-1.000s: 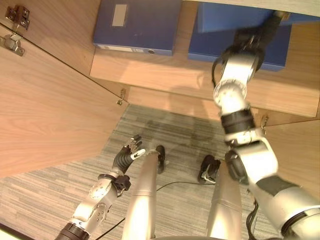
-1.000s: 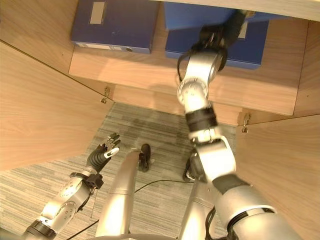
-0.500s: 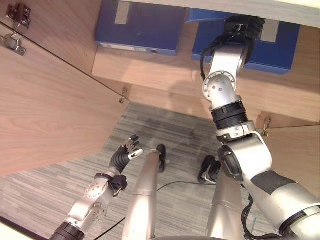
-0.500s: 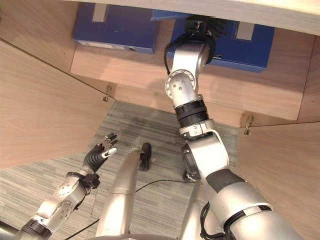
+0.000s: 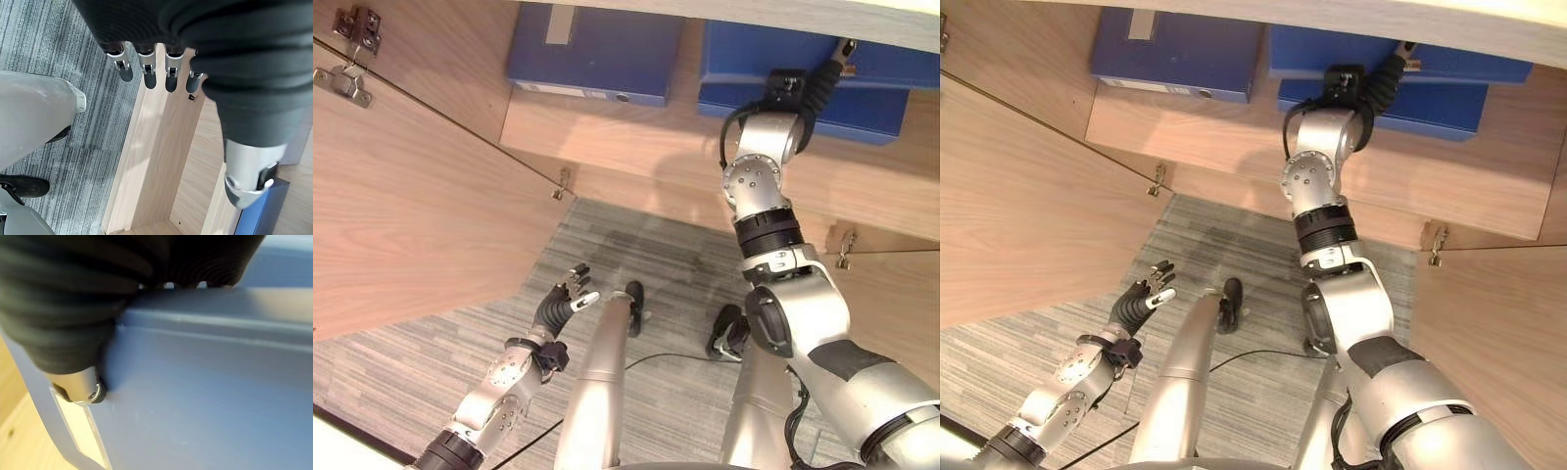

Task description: Put the empty folder in the office cabinet

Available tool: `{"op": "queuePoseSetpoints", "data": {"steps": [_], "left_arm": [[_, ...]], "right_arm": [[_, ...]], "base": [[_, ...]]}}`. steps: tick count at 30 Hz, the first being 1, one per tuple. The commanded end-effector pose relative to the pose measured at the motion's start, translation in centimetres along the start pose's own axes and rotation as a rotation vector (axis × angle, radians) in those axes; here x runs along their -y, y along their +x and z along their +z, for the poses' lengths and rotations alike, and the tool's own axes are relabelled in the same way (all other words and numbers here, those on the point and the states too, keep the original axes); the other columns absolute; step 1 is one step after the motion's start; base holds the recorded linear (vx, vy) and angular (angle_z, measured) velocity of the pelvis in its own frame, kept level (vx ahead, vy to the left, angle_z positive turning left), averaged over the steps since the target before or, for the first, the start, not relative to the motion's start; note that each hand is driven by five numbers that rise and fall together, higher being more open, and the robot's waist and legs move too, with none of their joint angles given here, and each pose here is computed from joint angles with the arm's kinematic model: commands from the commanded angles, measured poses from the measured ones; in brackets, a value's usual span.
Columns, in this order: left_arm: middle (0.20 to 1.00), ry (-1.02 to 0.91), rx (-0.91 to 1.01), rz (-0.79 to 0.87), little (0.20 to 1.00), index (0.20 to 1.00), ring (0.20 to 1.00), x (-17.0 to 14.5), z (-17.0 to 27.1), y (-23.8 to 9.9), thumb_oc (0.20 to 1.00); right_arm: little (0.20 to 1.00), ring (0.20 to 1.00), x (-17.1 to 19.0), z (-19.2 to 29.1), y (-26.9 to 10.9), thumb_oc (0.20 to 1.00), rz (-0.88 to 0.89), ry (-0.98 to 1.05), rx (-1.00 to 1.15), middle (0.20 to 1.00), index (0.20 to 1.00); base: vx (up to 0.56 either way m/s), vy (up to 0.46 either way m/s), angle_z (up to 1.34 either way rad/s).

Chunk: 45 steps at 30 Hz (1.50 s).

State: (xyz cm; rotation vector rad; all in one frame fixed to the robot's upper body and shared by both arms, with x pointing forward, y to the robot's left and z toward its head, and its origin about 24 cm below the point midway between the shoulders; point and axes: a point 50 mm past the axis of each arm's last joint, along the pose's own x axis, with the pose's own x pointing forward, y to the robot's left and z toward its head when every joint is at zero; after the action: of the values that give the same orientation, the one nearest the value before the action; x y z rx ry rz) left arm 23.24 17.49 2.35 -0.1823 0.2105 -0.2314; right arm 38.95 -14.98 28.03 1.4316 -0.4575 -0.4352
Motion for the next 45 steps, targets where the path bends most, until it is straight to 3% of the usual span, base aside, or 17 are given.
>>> {"op": "queuePoseSetpoints", "data": {"steps": [1,19,20,21,41,45], "left_arm": [[1.000,0.008,0.040,-0.031,1.000,1.000,1.000,0.3,0.7,-0.6,1.000],[1.000,0.016,0.036,-0.007,1.000,1.000,1.000,-0.1,0.8,-0.7,1.000],[1.000,0.016,0.038,-0.007,1.000,1.000,1.000,-0.1,0.8,-0.7,1.000],[1.000,0.015,0.037,-0.008,1.000,1.000,1.000,-0.1,0.8,-0.7,1.000],[1.000,-0.009,0.014,0.014,1.000,1.000,1.000,-0.3,0.4,-1.0,1.000],[1.000,-0.015,0.012,0.019,1.000,1.000,1.000,-0.5,0.4,-1.0,1.000]], "right_arm": [[0.200,0.200,-5.2,0.4,-1.7,0.200,0.224,0.037,0.017,0.200,0.200],[0.200,0.200,-7.4,1.2,-3.1,0.200,0.342,0.031,0.060,0.200,0.200],[0.906,0.906,-7.5,1.2,-3.2,0.906,0.347,0.032,0.059,0.906,0.906],[1.000,1.000,-7.5,1.1,-3.2,1.000,0.348,0.034,0.057,1.000,1.000],[1.000,1.000,-7.7,0.6,-4.8,1.000,0.411,0.055,0.027,1.000,1.000],[1.000,1.000,-7.6,0.6,-4.3,1.000,0.447,-0.043,0.027,1.000,1.000]], "base": [[0.00,0.000,0.00],[0.00,0.000,0.00],[0.00,0.000,0.00],[0.00,0.000,0.00],[0.00,0.000,0.00],[0.00,0.000,0.00]]}}
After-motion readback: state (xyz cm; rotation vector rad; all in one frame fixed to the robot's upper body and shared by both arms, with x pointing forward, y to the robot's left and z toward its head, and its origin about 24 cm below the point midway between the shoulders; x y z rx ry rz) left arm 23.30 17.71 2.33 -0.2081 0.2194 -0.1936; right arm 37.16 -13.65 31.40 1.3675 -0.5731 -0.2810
